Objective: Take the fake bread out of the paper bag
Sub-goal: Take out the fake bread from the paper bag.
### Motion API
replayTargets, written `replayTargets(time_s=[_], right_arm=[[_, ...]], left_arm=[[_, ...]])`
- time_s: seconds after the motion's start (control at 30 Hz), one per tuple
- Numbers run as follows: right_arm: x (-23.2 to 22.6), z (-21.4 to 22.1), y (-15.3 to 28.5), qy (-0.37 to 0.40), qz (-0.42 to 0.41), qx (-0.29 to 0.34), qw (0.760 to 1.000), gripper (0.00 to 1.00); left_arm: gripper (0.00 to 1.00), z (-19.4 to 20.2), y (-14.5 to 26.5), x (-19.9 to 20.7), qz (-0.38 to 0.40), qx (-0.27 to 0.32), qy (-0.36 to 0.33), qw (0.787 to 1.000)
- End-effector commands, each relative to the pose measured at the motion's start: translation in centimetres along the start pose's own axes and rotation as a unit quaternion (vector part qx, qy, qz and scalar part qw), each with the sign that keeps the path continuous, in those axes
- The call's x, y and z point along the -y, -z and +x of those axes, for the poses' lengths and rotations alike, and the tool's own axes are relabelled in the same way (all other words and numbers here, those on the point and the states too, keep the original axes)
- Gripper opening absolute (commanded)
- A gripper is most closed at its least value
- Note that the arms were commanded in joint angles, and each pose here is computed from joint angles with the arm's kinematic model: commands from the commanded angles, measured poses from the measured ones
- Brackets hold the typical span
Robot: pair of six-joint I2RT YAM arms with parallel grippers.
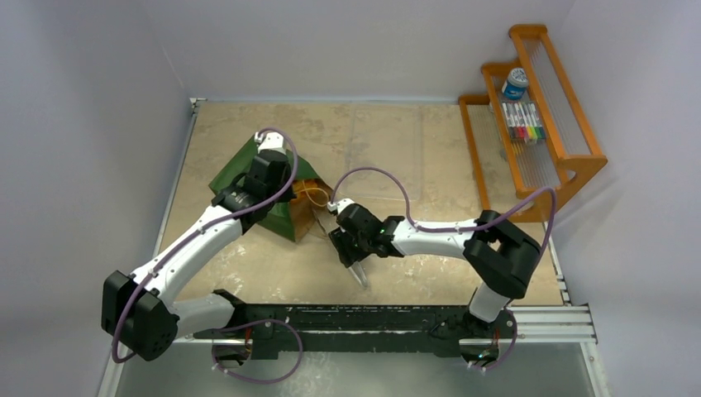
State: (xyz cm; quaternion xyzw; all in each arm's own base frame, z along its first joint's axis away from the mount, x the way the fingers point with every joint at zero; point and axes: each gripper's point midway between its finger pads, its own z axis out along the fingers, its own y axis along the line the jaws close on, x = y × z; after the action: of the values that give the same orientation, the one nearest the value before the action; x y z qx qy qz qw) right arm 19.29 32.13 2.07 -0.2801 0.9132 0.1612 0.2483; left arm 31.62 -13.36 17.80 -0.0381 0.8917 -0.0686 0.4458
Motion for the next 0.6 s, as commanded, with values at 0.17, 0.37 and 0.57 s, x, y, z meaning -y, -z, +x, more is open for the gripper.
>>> replayTargets(time_s=[0.17, 0.37, 0.57], right_arm=[[-1.0, -2.2, 1.0, 0.039, -0.001, -0.026, 0.999, 0.60], [-1.1, -3.5, 0.6, 0.052, -0.001, -0.020, 0.998, 0.54], [-0.7, -2.5, -0.1, 0.049, 0.005, -0.034, 0.998, 0.69]], left_arm=[[0.00, -1.0, 0.8, 0.9, 0.029, 0.024, 0.024, 0.999], [0.00, -0.8, 0.8, 0.9, 0.030, 0.021, 0.025, 0.999], [0.00, -0.3, 0.7, 0.8, 0.030, 0.016, 0.023, 0.999]])
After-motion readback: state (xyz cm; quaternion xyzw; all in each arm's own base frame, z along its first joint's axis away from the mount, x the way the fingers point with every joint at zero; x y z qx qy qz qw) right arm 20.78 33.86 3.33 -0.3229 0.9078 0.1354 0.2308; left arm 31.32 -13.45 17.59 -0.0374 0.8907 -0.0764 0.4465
